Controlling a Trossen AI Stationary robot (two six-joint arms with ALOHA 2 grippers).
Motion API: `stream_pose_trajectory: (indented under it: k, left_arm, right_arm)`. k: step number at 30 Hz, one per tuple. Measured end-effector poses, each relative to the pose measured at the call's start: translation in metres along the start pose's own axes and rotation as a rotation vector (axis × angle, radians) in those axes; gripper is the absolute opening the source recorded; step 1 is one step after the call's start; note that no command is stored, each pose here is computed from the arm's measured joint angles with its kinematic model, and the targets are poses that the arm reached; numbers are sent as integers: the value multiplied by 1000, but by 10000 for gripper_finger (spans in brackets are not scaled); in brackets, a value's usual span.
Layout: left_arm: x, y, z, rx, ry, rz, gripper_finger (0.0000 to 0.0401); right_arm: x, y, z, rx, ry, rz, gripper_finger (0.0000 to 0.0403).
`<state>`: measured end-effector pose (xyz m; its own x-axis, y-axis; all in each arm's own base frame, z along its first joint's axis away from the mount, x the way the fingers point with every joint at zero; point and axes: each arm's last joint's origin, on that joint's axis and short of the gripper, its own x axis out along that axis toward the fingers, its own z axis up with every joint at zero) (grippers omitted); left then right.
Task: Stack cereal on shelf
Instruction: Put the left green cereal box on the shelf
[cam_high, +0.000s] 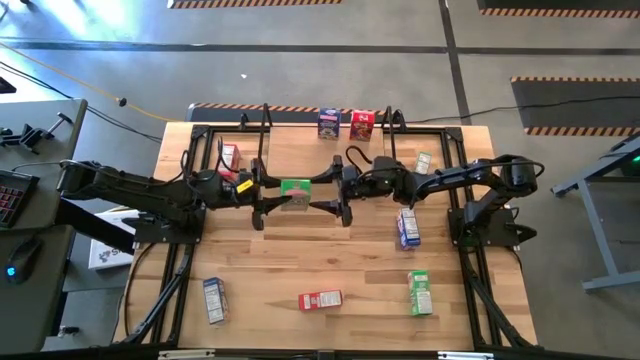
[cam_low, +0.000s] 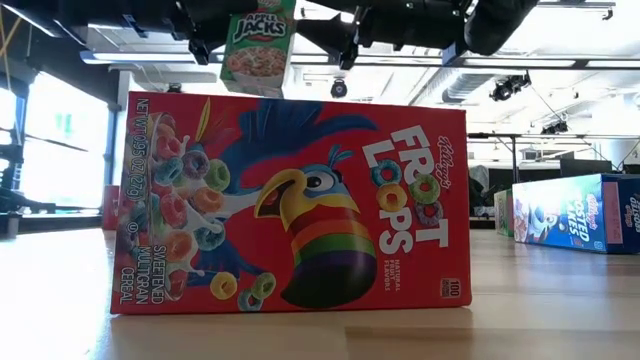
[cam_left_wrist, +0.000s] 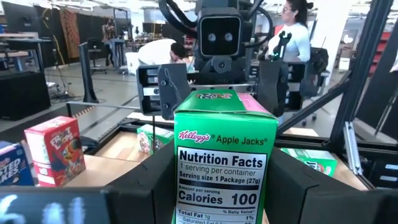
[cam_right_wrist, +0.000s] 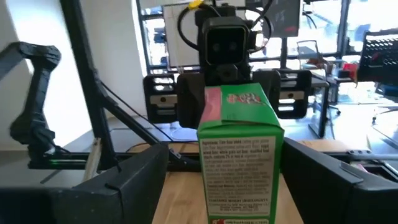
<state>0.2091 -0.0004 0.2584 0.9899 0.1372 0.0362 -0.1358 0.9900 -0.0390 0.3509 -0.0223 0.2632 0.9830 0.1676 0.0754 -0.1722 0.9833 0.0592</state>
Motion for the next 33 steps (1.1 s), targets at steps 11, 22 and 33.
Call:
stream_pose_trajectory:
  k: [11,22,33]
  left_arm:
    - [0,-1,2,-14,-15,-43,170]
    - [0,-2,1,-17,-10,-81,187]
    - [-17,-1,12,-19,-8,-115,222]
  right_arm:
    - [9,-2,12,-20,61,-41,260]
    - [10,-2,12,-42,64,-32,136]
    - [9,-4,6,-85,132,-20,139]
